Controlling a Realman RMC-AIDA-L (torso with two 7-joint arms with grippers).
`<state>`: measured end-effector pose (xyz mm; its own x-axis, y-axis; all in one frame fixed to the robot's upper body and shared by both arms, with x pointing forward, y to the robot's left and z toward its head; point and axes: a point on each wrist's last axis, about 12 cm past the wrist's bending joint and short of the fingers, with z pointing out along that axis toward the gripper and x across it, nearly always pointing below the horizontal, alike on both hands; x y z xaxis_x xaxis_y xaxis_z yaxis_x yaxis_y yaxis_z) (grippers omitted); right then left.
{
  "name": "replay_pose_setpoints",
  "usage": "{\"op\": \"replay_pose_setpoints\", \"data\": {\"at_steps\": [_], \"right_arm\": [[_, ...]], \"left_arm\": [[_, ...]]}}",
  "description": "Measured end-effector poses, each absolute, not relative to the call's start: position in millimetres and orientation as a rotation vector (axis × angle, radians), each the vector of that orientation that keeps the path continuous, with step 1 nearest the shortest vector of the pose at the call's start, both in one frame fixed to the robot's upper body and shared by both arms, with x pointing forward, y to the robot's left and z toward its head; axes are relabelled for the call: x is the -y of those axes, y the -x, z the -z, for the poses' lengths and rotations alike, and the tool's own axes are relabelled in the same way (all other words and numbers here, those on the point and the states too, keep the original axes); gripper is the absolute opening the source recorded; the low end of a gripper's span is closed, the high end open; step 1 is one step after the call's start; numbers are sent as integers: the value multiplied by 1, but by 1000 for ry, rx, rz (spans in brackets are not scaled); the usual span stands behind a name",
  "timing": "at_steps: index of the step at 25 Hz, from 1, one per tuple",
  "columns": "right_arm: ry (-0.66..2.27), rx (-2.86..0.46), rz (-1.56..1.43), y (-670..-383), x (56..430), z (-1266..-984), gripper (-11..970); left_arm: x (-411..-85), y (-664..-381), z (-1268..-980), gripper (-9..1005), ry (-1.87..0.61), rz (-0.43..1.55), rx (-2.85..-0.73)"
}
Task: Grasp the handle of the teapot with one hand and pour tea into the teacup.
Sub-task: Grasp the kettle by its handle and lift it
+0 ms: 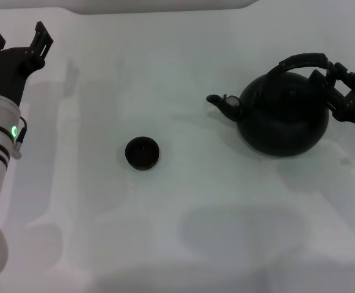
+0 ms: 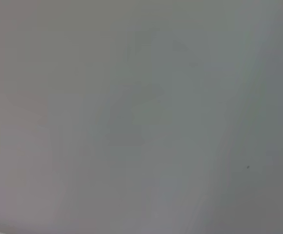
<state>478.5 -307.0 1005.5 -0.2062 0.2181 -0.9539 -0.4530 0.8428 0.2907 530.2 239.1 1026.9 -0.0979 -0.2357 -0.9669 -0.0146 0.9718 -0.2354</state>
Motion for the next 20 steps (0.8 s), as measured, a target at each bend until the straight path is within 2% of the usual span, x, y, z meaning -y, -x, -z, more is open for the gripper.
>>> {"op": "replay_pose_setpoints", "data": {"at_steps": [11,17,20], "right_arm": [[176,-1668,-617,-475,308,-1005,438],[182,-1650,-626,-478,304,-1007,222],[222,-1601,-642,-481,298,-1013,201]], "left_arm": [[-239,-530,-1027,891,191,186,-1663],[-240,-529,-1025,890,191,180,-1668],[-240,-529,-1025,890,188,181,-1670]]}}
